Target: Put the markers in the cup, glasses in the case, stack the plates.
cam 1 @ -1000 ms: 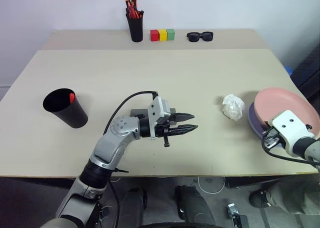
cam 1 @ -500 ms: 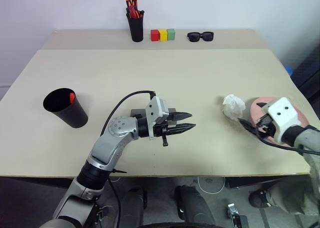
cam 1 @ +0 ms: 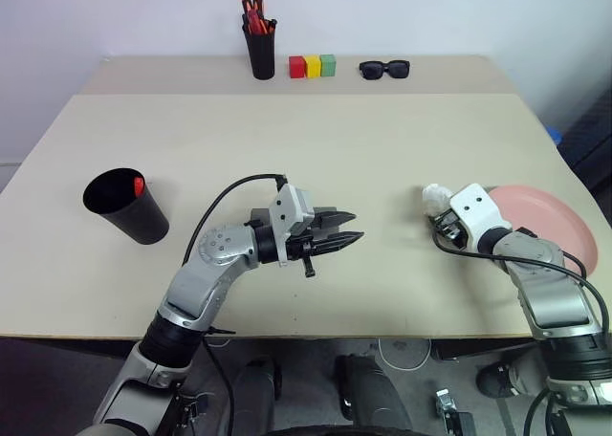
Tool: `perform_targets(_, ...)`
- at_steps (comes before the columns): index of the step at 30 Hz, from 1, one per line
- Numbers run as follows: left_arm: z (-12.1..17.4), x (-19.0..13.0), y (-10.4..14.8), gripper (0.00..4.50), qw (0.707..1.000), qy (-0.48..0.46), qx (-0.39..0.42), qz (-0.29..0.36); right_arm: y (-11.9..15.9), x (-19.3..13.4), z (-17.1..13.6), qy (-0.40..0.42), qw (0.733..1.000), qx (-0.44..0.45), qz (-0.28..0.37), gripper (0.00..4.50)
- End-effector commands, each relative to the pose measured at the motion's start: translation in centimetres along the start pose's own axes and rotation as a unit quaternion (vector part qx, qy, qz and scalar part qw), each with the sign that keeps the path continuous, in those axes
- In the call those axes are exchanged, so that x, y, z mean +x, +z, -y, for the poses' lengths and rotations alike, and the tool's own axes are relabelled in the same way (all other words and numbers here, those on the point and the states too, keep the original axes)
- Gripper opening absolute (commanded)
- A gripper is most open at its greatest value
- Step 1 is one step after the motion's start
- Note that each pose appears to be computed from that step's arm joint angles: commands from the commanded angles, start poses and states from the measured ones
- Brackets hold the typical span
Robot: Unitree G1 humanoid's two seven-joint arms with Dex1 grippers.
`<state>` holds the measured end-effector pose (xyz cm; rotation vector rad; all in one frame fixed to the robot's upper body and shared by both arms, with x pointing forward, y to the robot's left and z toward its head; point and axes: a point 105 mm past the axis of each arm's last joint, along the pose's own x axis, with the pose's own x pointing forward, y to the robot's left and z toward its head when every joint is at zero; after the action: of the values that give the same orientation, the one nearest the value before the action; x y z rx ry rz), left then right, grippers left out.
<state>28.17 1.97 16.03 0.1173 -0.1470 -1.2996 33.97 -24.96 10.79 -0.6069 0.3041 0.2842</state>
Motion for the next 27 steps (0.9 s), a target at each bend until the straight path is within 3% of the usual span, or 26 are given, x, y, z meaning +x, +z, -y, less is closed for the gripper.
perform_targets(1,0.3,0.0,1.1,1.48,1.0,-0.001,0.017,0.017,1.8,-0.4,0.4,-0.014,0.999,-0.018,0.029,0.6)
perform_targets(2,0.4,0.0,1.1,1.48,1.0,-0.002,0.016,0.017,1.9,-0.5,0.6,-0.018,0.999,-0.022,0.031,0.08)
perform_targets(10,0.2,0.1,1.0,1.48,1.0,-0.006,0.015,0.019,4.0,-4.9,5.0,-0.084,0.995,-0.026,0.054,0.03)
perform_targets(14,0.0,0.1,0.8,1.48,1.0,-0.006,0.013,0.017,1.9,-8.2,7.9,-0.123,0.992,-0.027,-0.001,0.03)
perform_targets(18,-0.5,0.3,0.6,1.48,1.0,0.0,0.015,0.017,-1.0,-9.5,8.0,-0.11,0.992,-0.032,-0.059,0.03)
perform_targets(23,-1.1,0.2,0.7,1.48,1.0,0.011,0.023,0.015,-2.0,-9.4,7.5,-0.093,0.993,-0.015,-0.072,2.26)
perform_targets(27,-1.9,-0.9,0.5,1.48,0.999,0.039,0.029,0.005,-0.8,-8.8,6.8,-0.071,0.996,-0.031,-0.053,4.24)
